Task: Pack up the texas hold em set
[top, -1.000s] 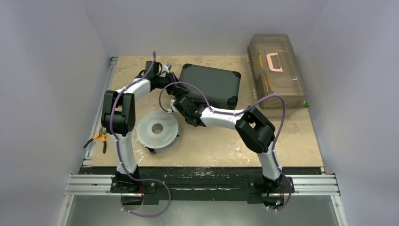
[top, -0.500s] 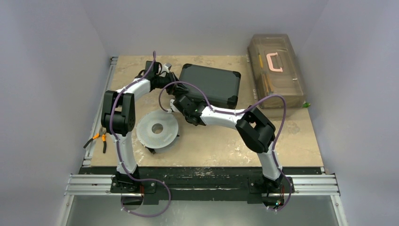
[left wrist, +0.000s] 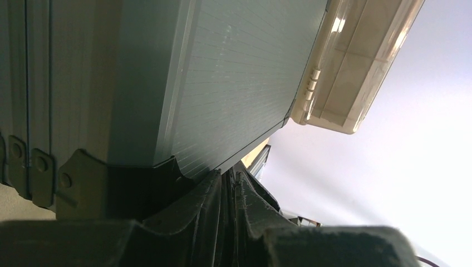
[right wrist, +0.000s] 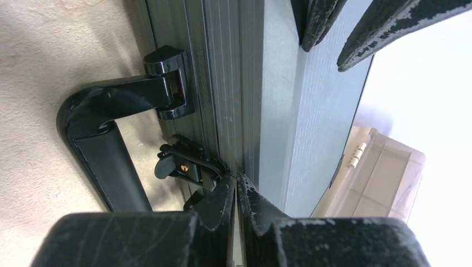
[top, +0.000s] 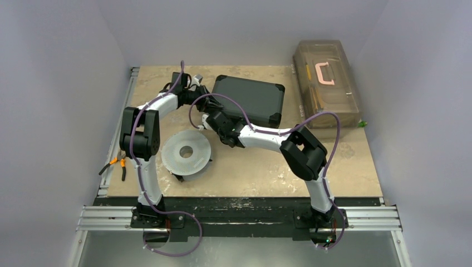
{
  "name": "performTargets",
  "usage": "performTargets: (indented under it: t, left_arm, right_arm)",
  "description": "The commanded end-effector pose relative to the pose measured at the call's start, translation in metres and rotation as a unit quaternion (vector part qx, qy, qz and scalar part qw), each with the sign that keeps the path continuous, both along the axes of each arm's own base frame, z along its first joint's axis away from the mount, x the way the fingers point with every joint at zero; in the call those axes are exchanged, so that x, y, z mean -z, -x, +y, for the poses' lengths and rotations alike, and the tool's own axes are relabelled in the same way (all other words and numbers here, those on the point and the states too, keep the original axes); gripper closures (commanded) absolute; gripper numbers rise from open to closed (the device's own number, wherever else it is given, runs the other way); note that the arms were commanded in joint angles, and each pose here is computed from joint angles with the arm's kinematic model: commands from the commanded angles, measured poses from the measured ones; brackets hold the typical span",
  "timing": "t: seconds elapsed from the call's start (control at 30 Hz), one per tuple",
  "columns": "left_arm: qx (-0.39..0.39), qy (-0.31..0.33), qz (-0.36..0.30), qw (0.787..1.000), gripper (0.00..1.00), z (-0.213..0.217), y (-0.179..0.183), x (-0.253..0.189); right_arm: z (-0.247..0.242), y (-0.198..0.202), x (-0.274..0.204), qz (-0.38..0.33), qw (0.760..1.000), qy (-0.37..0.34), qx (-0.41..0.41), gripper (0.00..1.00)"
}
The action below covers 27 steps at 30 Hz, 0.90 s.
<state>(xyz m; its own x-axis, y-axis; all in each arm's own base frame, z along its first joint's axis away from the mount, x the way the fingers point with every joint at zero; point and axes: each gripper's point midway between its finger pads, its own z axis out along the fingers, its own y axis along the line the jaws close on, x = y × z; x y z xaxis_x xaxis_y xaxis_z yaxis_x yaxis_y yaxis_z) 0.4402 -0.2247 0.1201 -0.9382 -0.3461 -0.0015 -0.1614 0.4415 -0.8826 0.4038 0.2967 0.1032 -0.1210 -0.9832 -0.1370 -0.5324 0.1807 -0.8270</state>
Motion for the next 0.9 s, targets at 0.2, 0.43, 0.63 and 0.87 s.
performTargets:
  t: [0.2,0.43,0.63,0.87]
  left_arm:
    - [-0.038,-0.079,0.069,0.994,0.86,0.022,0.012,0.06]
    - [-0.04,-0.093,0.066,0.993,0.87,0.025,0.013,0.06]
    - [-0.026,-0.124,0.03,0.991,0.84,0.028,0.011,0.052]
    - [0.054,-0.136,-0.047,0.988,0.52,-0.009,0.015,0.023]
  right_arm:
    - [-0.042,-0.019,-0.103,-0.122,0.982,-0.105,0.103,0.86]
    - [-0.031,0.003,-0.081,-0.048,0.964,-0.22,0.141,0.63]
    - [-0.001,0.047,-0.083,0.055,0.88,-0.443,0.161,0.59]
    - [0.015,0.086,-0.043,0.115,0.805,-0.572,0.108,0.77]
